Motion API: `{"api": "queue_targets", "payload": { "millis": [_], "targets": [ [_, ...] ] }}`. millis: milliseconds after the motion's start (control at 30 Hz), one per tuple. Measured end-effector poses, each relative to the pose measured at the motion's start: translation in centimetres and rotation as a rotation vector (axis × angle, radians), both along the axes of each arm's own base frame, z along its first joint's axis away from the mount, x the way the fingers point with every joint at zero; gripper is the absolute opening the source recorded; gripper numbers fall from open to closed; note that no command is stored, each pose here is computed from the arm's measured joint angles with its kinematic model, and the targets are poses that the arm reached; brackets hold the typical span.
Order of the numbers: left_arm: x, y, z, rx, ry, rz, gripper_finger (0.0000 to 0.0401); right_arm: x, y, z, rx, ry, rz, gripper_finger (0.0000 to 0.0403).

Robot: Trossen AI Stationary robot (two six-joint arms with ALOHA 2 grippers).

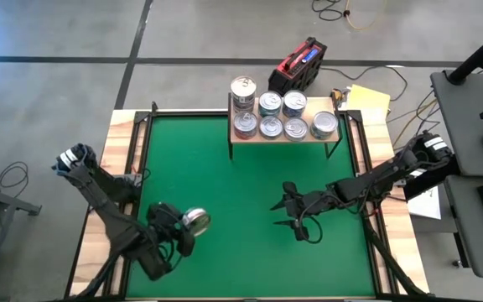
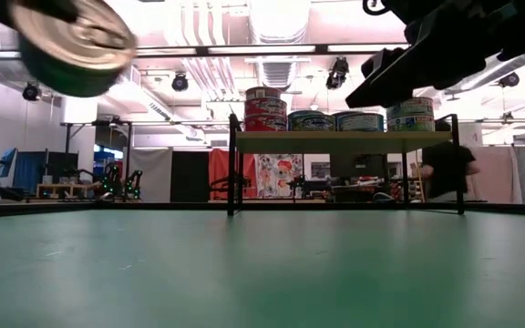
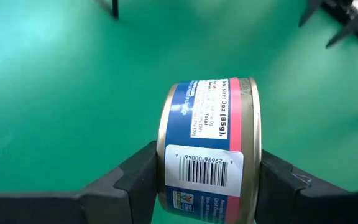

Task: Stack canned seafood by type on shelf
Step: Stack the blue/pink tuna can on top of the other blue/pink tuna can on the shelf

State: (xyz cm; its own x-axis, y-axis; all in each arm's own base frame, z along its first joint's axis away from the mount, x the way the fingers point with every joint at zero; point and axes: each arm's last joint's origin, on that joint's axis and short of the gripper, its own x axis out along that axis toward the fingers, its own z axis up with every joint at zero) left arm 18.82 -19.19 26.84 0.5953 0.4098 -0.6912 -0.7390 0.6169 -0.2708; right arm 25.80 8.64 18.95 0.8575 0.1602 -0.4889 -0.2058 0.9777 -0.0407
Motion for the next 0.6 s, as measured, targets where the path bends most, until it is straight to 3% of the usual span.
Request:
{"api": "queue_targets", "payload": {
  "millis": [233,600],
  "targets": [
    [3.7,1.7,-1.3,0.107,-0.032,-0.088,0.0174,-0.7,0.9,0.7,-0.030,-0.030,0.038,0.0205],
    [8.5,5.0,-4.5,0.224,-0.184,-0.248,0.0173,-2.5,2.7,1.8,-0.253,-0.097,-0.072,0.0205]
  ]
}}
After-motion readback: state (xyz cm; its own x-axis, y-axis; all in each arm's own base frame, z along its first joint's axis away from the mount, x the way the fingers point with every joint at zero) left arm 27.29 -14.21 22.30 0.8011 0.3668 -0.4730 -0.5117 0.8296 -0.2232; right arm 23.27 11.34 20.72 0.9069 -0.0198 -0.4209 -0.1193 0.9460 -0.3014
